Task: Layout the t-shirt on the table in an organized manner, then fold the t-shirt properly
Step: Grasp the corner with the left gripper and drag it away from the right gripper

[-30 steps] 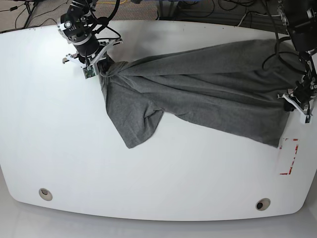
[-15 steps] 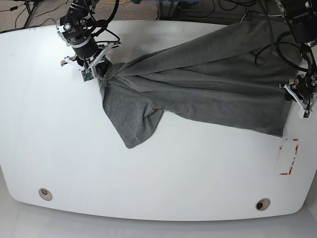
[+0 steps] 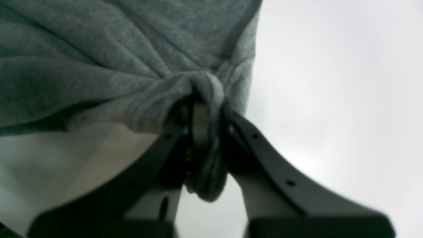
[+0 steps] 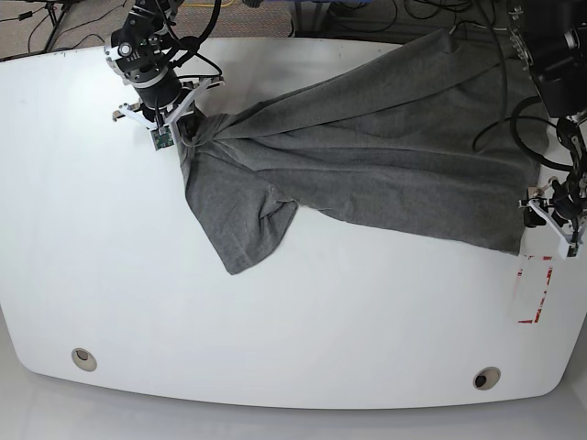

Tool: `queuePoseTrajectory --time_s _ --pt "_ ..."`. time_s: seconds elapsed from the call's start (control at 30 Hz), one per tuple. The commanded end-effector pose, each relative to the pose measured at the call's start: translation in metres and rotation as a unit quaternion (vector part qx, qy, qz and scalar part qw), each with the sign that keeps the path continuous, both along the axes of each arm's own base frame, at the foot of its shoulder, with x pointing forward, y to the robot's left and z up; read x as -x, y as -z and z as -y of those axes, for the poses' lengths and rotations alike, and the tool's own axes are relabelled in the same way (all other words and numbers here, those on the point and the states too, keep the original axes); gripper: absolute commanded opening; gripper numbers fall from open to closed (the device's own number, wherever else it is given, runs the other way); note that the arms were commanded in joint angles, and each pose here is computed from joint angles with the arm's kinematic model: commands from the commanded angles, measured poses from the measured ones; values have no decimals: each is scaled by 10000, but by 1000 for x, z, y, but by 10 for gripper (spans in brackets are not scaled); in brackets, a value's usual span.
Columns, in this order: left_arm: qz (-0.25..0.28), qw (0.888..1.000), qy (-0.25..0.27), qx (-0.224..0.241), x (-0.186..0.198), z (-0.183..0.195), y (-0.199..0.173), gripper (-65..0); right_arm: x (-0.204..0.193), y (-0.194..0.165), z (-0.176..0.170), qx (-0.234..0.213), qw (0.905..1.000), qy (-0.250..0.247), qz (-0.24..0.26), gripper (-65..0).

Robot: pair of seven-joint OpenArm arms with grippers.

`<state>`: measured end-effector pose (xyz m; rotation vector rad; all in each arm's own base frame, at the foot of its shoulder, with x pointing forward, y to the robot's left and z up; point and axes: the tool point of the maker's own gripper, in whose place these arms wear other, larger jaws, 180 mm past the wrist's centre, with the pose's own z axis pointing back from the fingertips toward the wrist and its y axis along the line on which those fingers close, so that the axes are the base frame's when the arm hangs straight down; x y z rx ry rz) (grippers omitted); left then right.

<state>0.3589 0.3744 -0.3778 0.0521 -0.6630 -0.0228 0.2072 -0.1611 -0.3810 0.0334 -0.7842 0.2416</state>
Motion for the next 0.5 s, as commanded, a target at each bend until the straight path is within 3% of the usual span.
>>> queuePoseTrajectory --time_s 0.0,0.47 --pt "215 9996 16 172 -22 1 -12 -293 -7 -10 -1 -17 9997 -10 224 -614" --pt "93 9983 202 542 -46 26 18 -293 -12 -13 -1 -17 9996 -10 293 -614"
